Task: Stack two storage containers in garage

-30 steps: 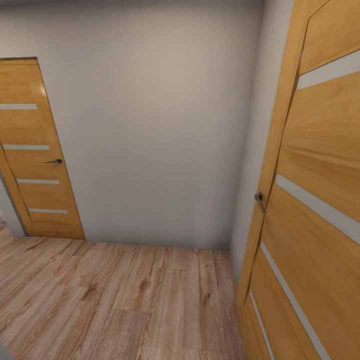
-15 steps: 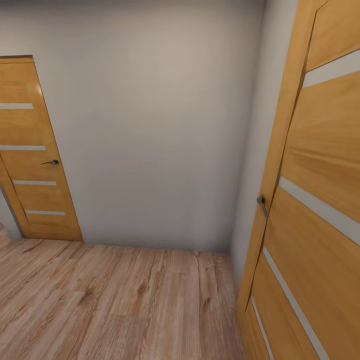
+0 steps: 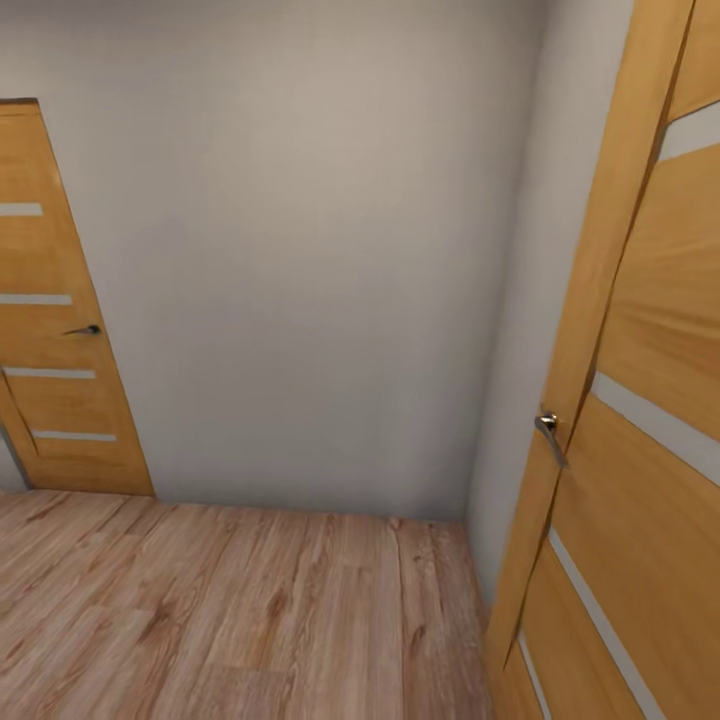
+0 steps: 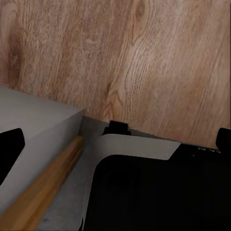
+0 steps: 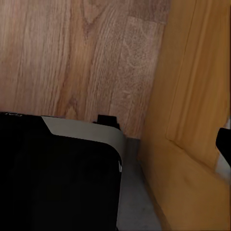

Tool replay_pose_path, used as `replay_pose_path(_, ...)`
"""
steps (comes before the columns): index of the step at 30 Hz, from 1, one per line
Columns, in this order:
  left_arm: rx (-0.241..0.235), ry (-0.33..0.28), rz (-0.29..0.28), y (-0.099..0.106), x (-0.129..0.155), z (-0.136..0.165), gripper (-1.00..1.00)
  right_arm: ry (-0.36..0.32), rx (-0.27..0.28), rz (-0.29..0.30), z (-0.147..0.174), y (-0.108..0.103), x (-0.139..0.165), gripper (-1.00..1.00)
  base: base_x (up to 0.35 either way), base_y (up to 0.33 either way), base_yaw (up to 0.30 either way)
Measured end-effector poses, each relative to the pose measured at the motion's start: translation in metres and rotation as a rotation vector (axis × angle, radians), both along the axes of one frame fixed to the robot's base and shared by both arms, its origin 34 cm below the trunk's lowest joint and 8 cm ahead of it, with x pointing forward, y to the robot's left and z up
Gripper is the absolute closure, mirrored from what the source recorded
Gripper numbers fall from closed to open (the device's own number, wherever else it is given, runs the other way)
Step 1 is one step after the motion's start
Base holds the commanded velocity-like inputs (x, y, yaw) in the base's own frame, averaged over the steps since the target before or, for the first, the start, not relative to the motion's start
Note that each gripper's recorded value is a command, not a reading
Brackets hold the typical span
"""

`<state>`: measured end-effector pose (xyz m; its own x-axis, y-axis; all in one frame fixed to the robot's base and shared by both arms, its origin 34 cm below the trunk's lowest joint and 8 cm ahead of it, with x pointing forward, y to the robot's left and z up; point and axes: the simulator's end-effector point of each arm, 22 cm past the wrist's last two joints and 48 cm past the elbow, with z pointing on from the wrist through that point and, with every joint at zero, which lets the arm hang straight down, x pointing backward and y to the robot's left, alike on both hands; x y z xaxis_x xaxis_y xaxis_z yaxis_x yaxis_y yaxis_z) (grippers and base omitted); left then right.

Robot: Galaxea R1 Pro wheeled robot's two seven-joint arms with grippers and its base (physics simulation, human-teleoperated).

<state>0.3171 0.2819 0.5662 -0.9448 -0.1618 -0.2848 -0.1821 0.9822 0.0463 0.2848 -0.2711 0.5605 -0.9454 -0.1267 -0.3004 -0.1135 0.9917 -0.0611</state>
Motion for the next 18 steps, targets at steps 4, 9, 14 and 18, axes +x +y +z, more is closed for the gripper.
replay_pose_path(4, 0.000, 0.001, 0.000, 0.0000, -0.0001, 0.0000, -1.00, 0.000, 0.000, 0.000, 0.0000, 0.0000, 0.0000, -1.00, 0.321, 0.000, 0.000)
replay_pose_path(9, 0.000, 0.001, 0.000, 0.0000, -0.0002, 0.0000, -1.00, 0.000, 0.000, 0.001, 0.0000, 0.0000, 0.0000, -1.00, 0.321, 0.000, 0.000)
replay_pose_path(14, 0.000, 0.001, 0.000, 0.0000, -0.0002, 0.0000, -1.00, 0.000, 0.000, 0.001, 0.0000, 0.0000, 0.0000, -1.00, 0.321, 0.000, 0.000)
replay_pose_path(18, 0.000, 0.001, 0.000, 0.0000, -0.0002, 0.0000, -1.00, 0.000, 0.000, 0.001, 0.0000, 0.0000, 0.0000, -1.00, 0.321, 0.000, 0.000)
